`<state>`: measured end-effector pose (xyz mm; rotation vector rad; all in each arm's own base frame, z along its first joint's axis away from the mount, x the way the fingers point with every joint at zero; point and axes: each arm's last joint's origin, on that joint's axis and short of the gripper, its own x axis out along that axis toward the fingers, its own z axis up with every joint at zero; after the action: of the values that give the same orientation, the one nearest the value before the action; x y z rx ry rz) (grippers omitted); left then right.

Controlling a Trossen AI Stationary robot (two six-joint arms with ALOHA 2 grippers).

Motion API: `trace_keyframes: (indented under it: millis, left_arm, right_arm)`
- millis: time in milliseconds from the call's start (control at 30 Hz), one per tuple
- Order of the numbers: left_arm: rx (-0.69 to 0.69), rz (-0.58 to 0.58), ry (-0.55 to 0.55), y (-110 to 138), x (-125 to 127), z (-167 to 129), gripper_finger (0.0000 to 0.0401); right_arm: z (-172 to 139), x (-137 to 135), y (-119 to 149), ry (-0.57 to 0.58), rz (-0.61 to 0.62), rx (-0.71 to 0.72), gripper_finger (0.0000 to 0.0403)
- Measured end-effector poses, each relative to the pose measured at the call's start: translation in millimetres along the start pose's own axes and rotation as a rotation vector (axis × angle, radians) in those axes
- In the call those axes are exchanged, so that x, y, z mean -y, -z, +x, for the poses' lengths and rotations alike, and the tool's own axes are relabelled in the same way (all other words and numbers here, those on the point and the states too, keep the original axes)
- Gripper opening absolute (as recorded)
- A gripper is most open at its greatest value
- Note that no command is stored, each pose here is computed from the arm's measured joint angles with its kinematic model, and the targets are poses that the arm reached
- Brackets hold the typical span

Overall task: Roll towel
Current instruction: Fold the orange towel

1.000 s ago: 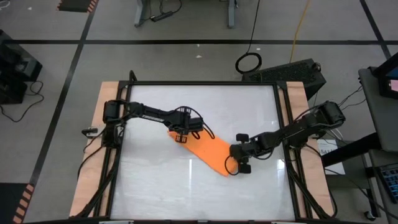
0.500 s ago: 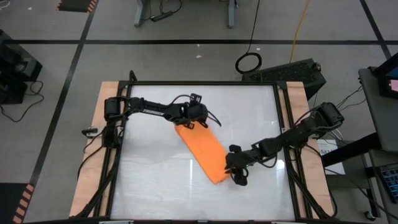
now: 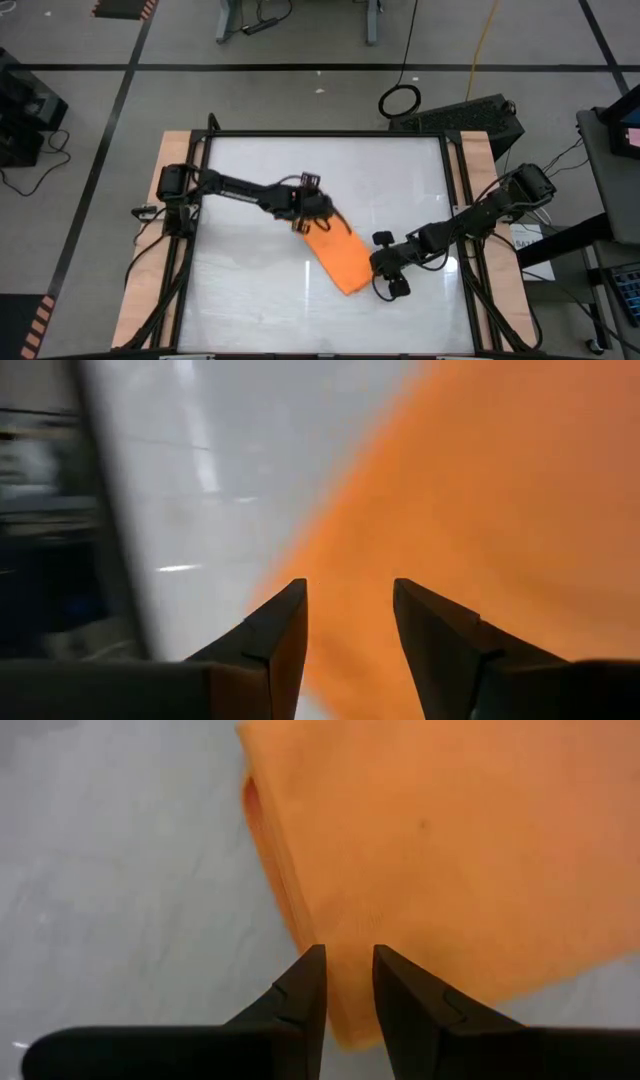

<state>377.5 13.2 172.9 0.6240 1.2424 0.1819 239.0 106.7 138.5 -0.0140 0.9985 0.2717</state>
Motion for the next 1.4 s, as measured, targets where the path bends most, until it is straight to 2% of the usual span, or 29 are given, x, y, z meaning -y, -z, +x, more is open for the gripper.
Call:
trace_keyframes:
  millis: [200,400,600,733,900,1100,1233,1400]
  left_arm:
    - [0.066,-0.095,0.230,-9,36,-15,0.0157]
    - [0.046,-0.171,0.269,-10,43,-9,0.0157]
    - [0.006,-0.120,0.260,-7,40,19,0.0157]
    - [0.000,-0.065,0.193,-6,32,30,0.0157]
    - [0.046,0.055,0.108,-8,20,38,0.0157]
    - [0.106,0.199,0.069,-11,13,41,0.0157]
    - [0.085,0.239,0.050,-12,12,40,0.0157]
    - [-0.037,0.302,0.033,-16,16,23,0.0157]
  right_arm:
    - [0,0,-1,-0.003,-0.071,0.004,0.0077]
    - [1,1,0,0.019,-0.096,0.001,0.0077]
    - [18,0,1,0.012,-0.062,0.001,0.0077]
    - [34,-3,-1,-0.015,-0.023,0.047,0.0077]
    - [54,-7,-8,-0.056,0.005,0.176,0.0077]
    - [72,-8,-22,-0.060,0.029,0.267,0.0077]
    - [74,-9,-35,-0.033,0.012,0.289,0.0077]
    - [53,-11,-48,0.007,-0.051,0.199,0.0077]
